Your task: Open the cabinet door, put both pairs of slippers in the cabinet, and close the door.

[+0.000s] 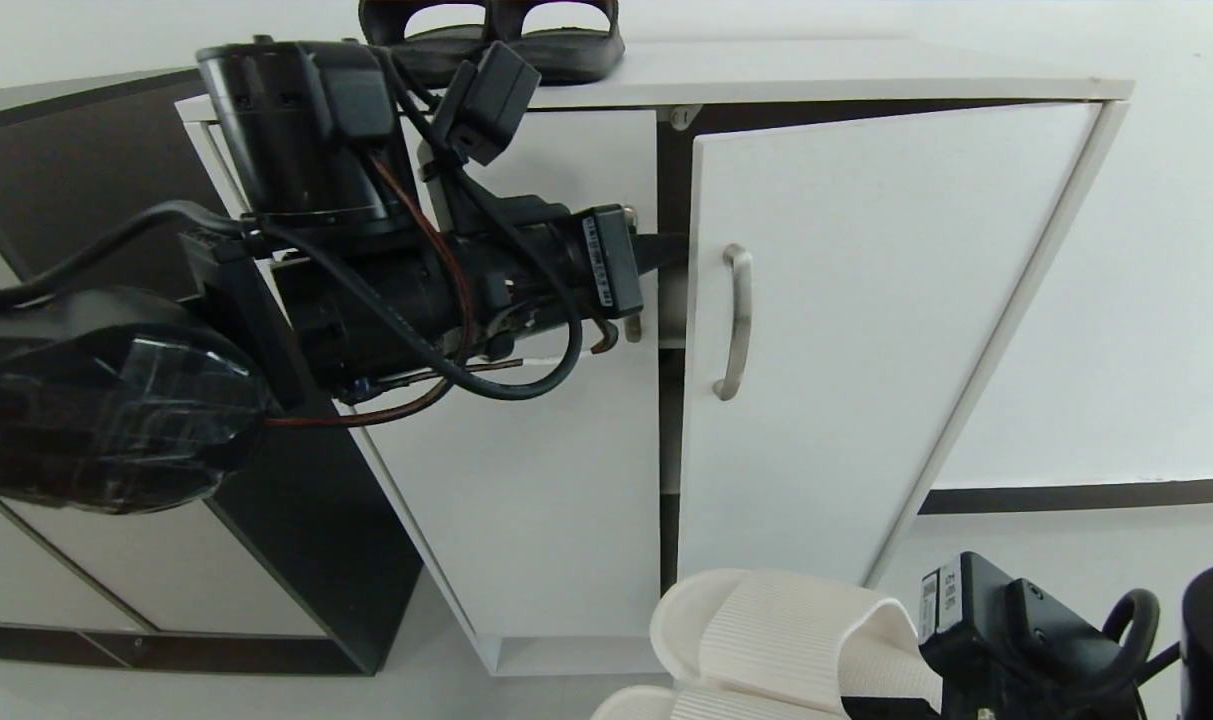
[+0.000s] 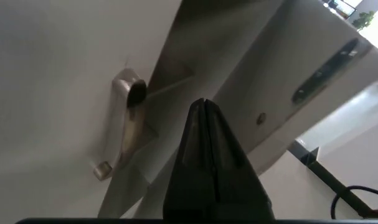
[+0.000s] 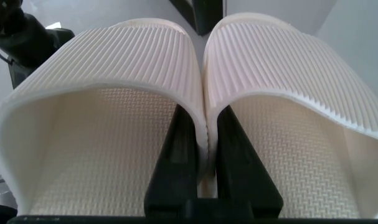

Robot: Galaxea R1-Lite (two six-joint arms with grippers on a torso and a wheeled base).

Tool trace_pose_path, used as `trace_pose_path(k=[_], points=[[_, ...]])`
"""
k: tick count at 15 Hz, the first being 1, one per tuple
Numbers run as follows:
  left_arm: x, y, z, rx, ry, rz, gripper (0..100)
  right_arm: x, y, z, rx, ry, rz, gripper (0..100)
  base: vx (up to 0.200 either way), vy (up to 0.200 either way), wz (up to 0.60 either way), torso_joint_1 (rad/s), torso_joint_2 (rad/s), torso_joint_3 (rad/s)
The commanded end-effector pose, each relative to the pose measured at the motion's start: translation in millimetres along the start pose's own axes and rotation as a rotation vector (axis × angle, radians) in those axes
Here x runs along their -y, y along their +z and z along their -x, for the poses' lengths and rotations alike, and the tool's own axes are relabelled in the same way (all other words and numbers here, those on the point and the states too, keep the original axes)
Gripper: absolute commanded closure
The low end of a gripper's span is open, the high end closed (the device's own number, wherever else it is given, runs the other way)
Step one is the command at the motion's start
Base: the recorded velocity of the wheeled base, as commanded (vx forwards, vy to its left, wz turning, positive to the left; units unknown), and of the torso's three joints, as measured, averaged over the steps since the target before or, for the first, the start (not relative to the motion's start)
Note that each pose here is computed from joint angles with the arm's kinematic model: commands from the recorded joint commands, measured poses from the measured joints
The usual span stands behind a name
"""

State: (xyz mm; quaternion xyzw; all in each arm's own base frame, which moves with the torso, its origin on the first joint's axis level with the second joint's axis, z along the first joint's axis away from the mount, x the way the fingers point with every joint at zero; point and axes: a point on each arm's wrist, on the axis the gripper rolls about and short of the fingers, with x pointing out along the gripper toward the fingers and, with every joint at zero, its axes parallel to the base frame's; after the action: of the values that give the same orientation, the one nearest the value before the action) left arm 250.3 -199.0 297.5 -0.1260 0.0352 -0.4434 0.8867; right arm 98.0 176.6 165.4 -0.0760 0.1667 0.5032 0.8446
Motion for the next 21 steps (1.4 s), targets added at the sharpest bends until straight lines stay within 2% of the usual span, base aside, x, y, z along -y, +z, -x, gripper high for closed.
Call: trace_pose_path(k=[1,4,7,8,10,12,13,14,15,17,19,20,21], points=[[-7.6,-4.4,-9.5,-0.011,0.011,0.004,100,-2.3,-1.3,-1.8,-0.01,0.01,0.004,100,0.0,0.0,0.0,0.0,0.0,0.0],[-6.2,-0.7,-7.9,0.001,0.013,0.0,100,-2.5,-3.2,-5.7,-0.027,0.009,0.002,100,0.0,0.0,0.0,0.0,0.0,0.0],[-4.9,-0.1,-7.8,0.004,0.01,-0.003,100,-2.3,-6.2,-8.9,-0.045,0.009,0.002,100,-0.2,0.0,0.0,0.007,0.0,0.002],[-0.5,0.3,-7.5,0.015,-0.004,-0.011,100,-3.0,-6.1,-7.9,-0.042,0.011,0.003,100,-0.2,0.0,0.0,0.012,0.01,-0.002],[17.1,-5.7,-9.1,0.003,-0.054,-0.013,100,-11.9,-8.8,-4.2,-0.049,0.052,0.02,100,-0.2,0.0,0.0,0.0,0.0,0.005],[41.0,-15.9,-15.5,-0.029,-0.125,-0.012,100,-19.7,-11.4,-2.2,-0.067,0.087,0.036,100,-0.2,0.0,0.0,0.005,0.0,-0.002],[51.3,-23.0,-20.0,-0.05,-0.163,-0.021,100,-21.2,-11.7,-1.7,-0.069,0.094,0.037,100,-0.2,0.0,0.0,-0.007,0.0,-0.002],[56.8,-27.3,-22.9,-0.06,-0.181,-0.039,100,-21.2,-11.5,-1.7,-0.067,0.094,0.037,100,-0.2,0.0,0.0,0.002,0.0,0.002],[57.3,-29.2,-24.6,-0.062,-0.185,-0.051,100,-21.3,-10.7,-2.2,-0.065,0.094,0.034,100,-0.2,0.0,0.0,0.002,0.0,0.002],[55.1,-26.3,-23.2,-0.04,-0.167,-0.054,100,-20.4,-5.9,-4.3,-0.051,0.084,0.025,100,-0.1,0.0,0.0,0.001,0.0,-0.001],[32.2,-12.4,-5.1,0.062,-0.011,-0.068,100,-16.1,4.4,-15.7,-0.03,-0.019,-0.062,100,0.0,0.0,0.0,0.0,0.0,0.0],[20.2,-3.8,11.3,0.107,0.104,-0.071,100,-12.1,7.3,-24.4,-0.027,-0.113,-0.075,100,0.0,0.0,0.0,0.0,0.0,0.0],[14.9,2.7,34.9,0.135,0.198,-0.066,100,-6.4,12.6,-35.2,-0.018,-0.227,-0.083,100,0.0,0.0,0.0,0.0,0.0,0.0]])
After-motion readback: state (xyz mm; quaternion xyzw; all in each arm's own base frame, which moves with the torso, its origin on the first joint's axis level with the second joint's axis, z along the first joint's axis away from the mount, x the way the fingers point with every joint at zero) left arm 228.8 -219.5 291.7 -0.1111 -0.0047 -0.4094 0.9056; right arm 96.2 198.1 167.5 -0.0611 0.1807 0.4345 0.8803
